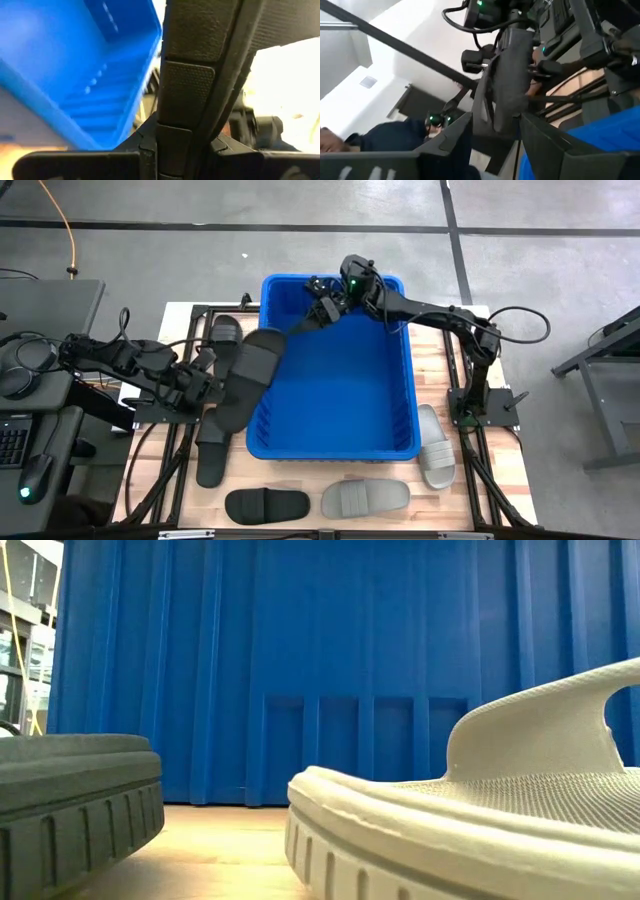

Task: Pick and place slides into bin
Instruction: Put the black slipper into the bin

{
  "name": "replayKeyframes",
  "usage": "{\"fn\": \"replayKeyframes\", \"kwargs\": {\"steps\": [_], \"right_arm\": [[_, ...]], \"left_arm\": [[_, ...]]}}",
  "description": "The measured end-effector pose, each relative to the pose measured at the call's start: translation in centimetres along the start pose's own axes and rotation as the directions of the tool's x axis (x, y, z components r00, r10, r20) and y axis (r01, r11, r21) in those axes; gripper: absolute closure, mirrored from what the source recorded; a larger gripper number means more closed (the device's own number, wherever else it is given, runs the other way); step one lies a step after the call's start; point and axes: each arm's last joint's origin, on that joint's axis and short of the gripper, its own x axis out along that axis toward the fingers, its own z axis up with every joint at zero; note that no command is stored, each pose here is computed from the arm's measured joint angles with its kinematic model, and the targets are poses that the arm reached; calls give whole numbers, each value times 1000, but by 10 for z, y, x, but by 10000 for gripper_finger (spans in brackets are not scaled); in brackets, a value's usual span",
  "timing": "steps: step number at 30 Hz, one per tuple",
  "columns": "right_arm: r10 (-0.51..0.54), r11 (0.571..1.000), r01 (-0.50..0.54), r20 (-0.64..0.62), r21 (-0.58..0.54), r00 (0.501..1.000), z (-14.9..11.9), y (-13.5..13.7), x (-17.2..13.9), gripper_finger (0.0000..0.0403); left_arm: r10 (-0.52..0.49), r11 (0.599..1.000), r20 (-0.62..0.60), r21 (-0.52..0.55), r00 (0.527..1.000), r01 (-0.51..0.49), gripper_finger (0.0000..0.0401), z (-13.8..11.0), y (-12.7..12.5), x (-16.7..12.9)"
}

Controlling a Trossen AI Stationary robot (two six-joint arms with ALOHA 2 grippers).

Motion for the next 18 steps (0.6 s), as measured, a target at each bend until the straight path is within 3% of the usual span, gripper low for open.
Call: {"fn": "replayKeyframes", "kwargs": {"steps": [7, 18], "right_arm": [[5, 996, 8, -134, 92, 991, -10, -8, 0, 248], [-47, 999, 49, -86, 21, 995, -23, -1, 24, 248]], "left_arm": [[12, 1000, -54, -26, 998, -14, 348, -2, 2, 0], [18, 1000, -40, -19, 999, -18, 348, -1, 2, 2]]}}
